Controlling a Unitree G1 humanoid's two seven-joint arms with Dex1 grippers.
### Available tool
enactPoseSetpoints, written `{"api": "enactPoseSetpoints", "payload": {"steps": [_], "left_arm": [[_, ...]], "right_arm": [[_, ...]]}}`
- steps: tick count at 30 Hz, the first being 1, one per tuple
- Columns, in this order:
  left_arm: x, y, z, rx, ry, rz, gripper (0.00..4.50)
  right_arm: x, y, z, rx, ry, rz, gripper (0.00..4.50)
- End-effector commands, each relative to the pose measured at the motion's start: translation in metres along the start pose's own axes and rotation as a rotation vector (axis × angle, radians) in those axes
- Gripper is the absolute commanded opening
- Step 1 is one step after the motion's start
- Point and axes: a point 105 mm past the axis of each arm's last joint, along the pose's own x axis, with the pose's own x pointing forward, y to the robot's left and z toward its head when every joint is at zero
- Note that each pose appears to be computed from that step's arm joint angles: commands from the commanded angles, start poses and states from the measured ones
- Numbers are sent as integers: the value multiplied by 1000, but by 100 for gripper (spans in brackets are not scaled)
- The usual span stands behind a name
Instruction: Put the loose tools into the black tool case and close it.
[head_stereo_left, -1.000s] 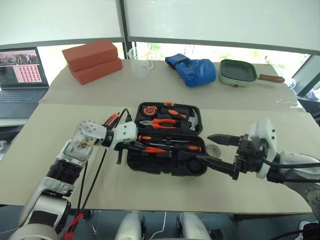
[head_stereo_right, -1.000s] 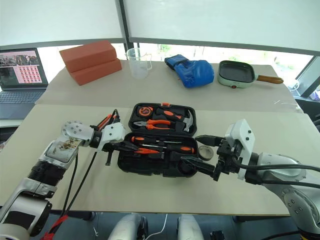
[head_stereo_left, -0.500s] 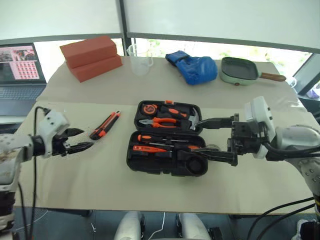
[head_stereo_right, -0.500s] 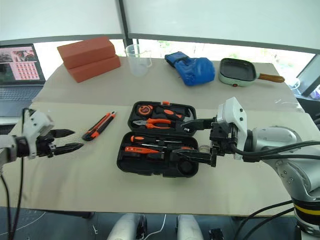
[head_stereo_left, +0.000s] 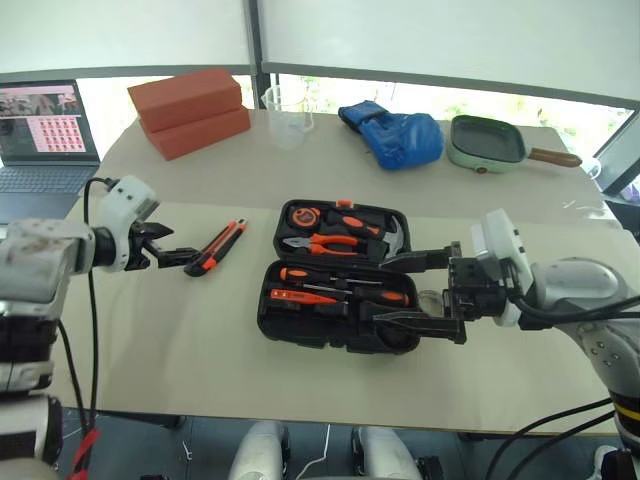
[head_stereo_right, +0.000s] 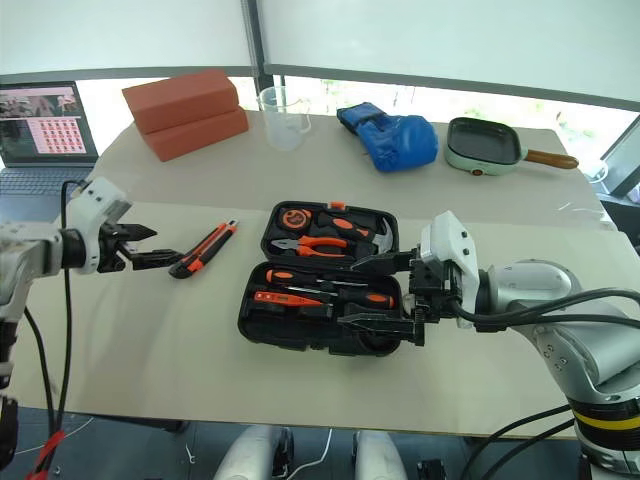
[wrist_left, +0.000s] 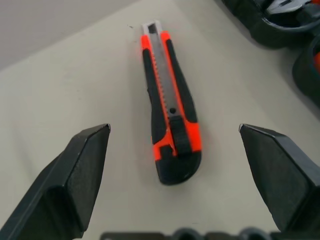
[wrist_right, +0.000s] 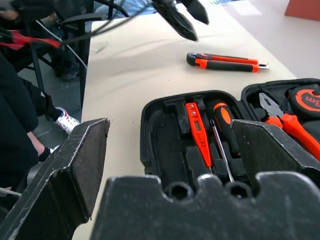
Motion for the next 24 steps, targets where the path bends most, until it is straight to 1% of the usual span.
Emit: {"api": "enactPoseSetpoints", "payload": {"steps": [1, 3, 5, 8, 15, 17, 18, 21, 24], "left_arm": [[12, 11, -7, 10, 106, 35, 445], [26, 3, 5, -43, 73, -42, 445], [35, 0, 9, -27, 83, -63, 445], [45, 2, 3, 39, 122, -56, 445], [60, 4, -7, 58, 170, -58, 445], [64, 4, -10, 78, 178, -61, 393], [67, 1, -11, 80, 176, -79, 376], [71, -3, -11, 79, 153, -117, 270], [70, 1, -8, 89, 123, -107, 179]], "right_arm": [[-1, 5, 10, -41, -29, -30, 450], [-1, 9, 8, -29, -35, -56, 450], [-2, 11, 6, -23, -36, -73, 450], [-2, 13, 4, -10, -34, -94, 450], [-5, 12, 3, 7, -33, -125, 450], [-5, 11, 3, 6, -29, -131, 450], [-6, 11, 3, 2, -21, -133, 450], [-7, 12, 1, -10, 1, -131, 450], [-8, 12, 2, -11, 3, -136, 450]]}}
